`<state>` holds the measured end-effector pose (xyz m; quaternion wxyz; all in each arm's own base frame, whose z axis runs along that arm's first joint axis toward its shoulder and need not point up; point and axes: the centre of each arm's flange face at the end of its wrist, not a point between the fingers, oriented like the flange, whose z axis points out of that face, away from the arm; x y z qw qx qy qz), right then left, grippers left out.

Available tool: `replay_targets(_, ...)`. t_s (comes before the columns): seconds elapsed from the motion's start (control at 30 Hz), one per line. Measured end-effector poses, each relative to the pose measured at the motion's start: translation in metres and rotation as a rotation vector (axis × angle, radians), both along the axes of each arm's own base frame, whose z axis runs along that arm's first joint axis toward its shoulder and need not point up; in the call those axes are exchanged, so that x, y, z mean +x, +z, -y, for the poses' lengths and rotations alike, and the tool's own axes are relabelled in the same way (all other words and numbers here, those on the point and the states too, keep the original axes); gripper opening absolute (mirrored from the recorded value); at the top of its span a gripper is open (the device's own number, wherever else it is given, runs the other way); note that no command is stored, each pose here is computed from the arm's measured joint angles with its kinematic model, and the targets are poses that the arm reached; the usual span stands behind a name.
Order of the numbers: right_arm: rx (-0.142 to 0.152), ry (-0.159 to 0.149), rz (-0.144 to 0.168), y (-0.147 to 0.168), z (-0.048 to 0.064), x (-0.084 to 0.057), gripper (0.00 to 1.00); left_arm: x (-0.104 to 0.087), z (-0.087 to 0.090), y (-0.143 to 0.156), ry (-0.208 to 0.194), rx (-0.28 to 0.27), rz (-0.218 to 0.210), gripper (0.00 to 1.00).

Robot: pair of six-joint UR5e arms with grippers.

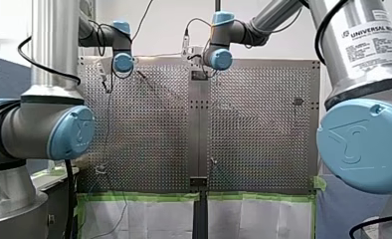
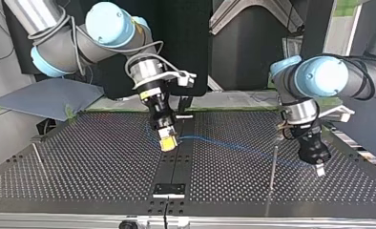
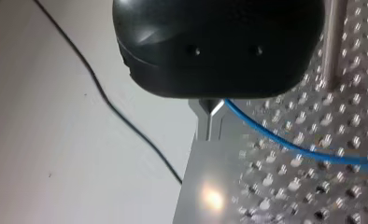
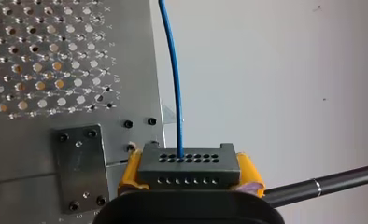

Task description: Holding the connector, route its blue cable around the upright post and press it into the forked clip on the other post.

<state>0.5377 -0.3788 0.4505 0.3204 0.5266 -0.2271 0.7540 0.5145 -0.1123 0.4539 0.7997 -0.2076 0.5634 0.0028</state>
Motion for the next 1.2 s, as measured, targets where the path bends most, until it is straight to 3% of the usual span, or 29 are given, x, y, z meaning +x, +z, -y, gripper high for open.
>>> replay_targets(0.2,0.005,0.002,-0.006,-0.006,0.008,0.007,0.00,0.013,-0.012,0.024,0.000,-0.006,0.060,0.00)
replay_targets(0.37,0.009,0.002,-0.009,-0.011,0.014,0.013,0.00,0.021,-0.017,0.031,-0.003,-0.009,0.076,0.00)
replay_targets(1.0,0.025,-0.004,-0.025,-0.040,0.035,0.029,0.00,0.059,-0.018,-0.031,-0.055,-0.009,-0.045,0.00)
replay_targets(1.2,0.029,-0.008,-0.031,-0.046,0.040,0.031,0.00,0.064,-0.018,-0.041,-0.064,-0.011,-0.060,0.00)
